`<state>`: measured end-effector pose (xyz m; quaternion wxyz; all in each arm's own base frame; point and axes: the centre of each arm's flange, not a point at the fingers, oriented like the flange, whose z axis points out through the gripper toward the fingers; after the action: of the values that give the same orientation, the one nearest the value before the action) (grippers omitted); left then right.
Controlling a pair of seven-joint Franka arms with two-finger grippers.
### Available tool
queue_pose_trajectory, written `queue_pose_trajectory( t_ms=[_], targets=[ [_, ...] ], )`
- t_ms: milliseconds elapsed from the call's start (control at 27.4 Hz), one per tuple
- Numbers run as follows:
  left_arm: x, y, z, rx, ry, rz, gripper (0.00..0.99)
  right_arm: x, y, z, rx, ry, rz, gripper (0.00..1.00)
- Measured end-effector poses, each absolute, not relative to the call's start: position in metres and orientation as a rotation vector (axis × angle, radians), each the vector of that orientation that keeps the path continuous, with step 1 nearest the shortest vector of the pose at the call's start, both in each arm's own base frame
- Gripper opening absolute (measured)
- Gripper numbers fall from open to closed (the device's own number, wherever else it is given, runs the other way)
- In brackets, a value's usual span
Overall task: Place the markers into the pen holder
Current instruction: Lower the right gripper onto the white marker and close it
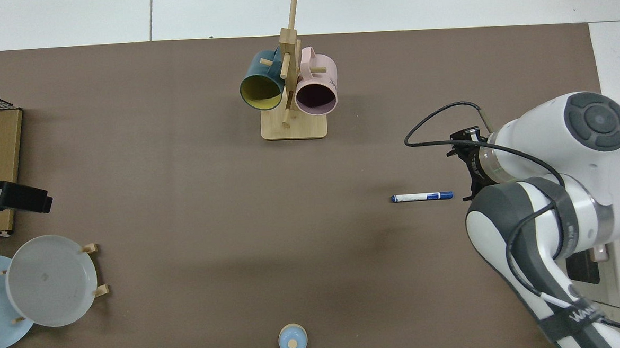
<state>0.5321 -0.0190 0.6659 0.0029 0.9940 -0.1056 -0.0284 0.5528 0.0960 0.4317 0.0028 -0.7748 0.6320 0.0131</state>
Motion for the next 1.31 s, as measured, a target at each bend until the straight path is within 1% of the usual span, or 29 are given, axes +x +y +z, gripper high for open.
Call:
queue_pose_trajectory(
  t_ms=[146,256,475,876,1059,1241,1314],
  targets=[
    [0.531,-0.019,0.667,3.117,-0.331,-0.088,0.991,0.548,0.095,0.395,-2.376,2.024,0.059,0.98],
    [0.531,-0.019,0.667,3.117,-0.331,-0.089,0.991,0.543,0.095,0.375,-2.351,2.041,0.055,0.98],
    [0.531,-0.019,0.667,3.116,-0.332,-0.093,0.991,0.536,0.096,0.347,-2.327,2.034,0.034,0.98],
    [0.529,-0.019,0.665,3.115,-0.332,-0.103,0.991,0.534,0.095,0.295,-2.301,2.028,0.026,0.97],
    [0.527,-0.019,0.664,3.114,-0.332,-0.111,0.991,0.535,0.095,0.283,-2.304,2.032,0.040,0.94],
    [0.525,-0.019,0.664,3.113,-0.333,-0.113,0.991,0.535,0.095,0.283,-2.304,2.032,0.041,0.93],
    [0.525,-0.019,0.663,3.113,-0.333,-0.115,0.991,0.535,0.095,0.283,-2.304,2.032,0.041,0.88]
  ],
)
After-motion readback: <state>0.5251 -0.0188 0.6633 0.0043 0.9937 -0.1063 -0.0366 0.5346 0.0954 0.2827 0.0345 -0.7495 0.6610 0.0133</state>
